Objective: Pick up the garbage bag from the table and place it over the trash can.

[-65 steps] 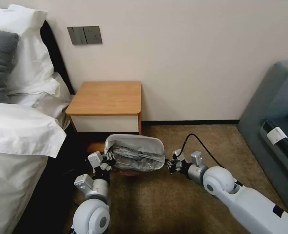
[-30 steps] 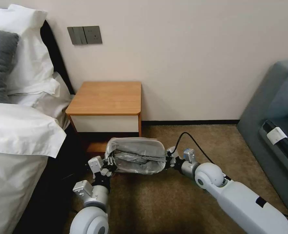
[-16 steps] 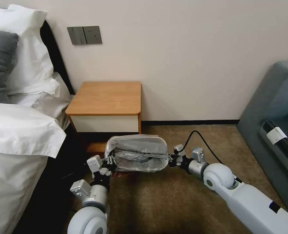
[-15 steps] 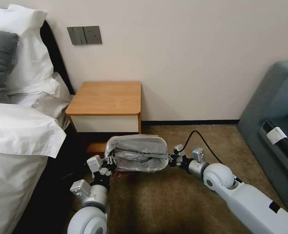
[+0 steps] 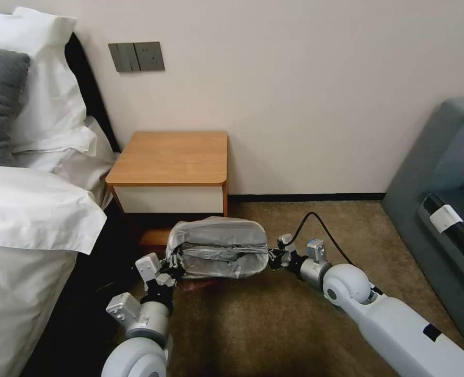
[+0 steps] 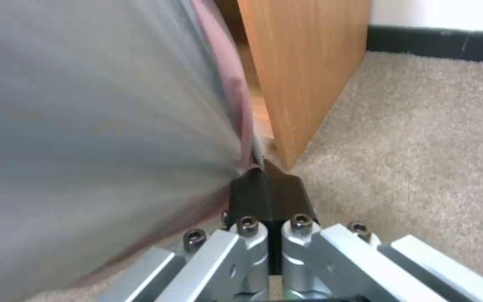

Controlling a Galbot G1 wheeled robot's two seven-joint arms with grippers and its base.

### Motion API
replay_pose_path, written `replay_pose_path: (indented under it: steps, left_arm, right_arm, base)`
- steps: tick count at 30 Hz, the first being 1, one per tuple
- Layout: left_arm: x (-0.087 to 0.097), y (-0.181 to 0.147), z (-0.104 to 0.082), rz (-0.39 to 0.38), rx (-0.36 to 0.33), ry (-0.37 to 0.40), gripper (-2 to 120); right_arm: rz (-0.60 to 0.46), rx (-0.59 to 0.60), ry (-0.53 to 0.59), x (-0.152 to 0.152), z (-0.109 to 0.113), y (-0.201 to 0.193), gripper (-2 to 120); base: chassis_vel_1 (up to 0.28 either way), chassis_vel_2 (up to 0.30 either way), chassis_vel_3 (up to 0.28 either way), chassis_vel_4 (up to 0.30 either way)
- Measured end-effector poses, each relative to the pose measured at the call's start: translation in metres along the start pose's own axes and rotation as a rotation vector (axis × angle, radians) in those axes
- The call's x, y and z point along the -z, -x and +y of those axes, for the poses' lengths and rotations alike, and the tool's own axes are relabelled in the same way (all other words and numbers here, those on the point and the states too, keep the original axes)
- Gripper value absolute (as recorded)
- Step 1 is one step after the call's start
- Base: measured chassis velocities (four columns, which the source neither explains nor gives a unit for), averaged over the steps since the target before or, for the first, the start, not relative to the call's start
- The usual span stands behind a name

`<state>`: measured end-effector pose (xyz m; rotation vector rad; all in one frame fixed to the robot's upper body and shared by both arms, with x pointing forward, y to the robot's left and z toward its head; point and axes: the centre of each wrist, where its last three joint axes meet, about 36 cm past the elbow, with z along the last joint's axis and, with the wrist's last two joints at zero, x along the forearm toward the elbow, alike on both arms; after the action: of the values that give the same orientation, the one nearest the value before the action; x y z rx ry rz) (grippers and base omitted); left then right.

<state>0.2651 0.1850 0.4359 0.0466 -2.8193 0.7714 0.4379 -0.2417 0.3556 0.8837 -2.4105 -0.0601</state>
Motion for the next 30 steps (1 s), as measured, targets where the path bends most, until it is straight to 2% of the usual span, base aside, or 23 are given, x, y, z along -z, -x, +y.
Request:
replay_pose_path:
  steps: [13, 18, 21, 23, 24, 28, 29, 30]
  left_arm:
    - [0.001, 0.001, 0.000, -0.010, 0.006, 0.005, 7]
    - [0.000, 0.002, 0.002, -0.034, 0.013, 0.033, 7]
    - [-0.002, 0.005, 0.004, -0.045, 0.020, 0.049, 7]
    - [-0.004, 0.007, 0.008, -0.067, 0.031, 0.072, 7]
    - [-0.004, 0.007, 0.008, -0.067, 0.031, 0.072, 7]
    - [-0.004, 0.009, 0.009, -0.083, 0.036, 0.088, 7]
    - [-0.004, 0.009, 0.009, -0.083, 0.036, 0.088, 7]
    - [-0.005, 0.009, 0.009, -0.087, 0.037, 0.094, 7]
  right_arm:
    - [-0.003, 0.006, -0.008, 0.000, 0.001, 0.001, 0]
    - [-0.020, 0.003, -0.018, 0.005, 0.001, -0.007, 0]
    - [-0.032, 0.002, -0.028, 0.009, 0.001, -0.015, 7]
    - [-0.047, -0.004, -0.049, 0.014, 0.001, -0.025, 17]
    - [-0.047, -0.004, -0.049, 0.014, 0.001, -0.025, 17]
    - [-0.083, -0.032, -0.095, 0.026, -0.002, -0.050, 37]
    - [-0.083, -0.032, -0.095, 0.026, -0.002, -0.050, 37]
    - [-0.096, -0.040, -0.104, 0.030, -0.003, -0.057, 41]
  base:
    - [0.000, 0.000, 0.000, 0.000]
    - [0.000, 0.000, 0.000, 0.000]
    - [0.000, 0.000, 0.000, 0.000]
    - [0.000, 0.000, 0.000, 0.000]
    - [0.000, 0.000, 0.000, 0.000]
    - [0.000, 0.000, 0.000, 0.000]
    - [0.000, 0.000, 0.000, 0.000]
    - [0.000, 0.000, 0.000, 0.000]
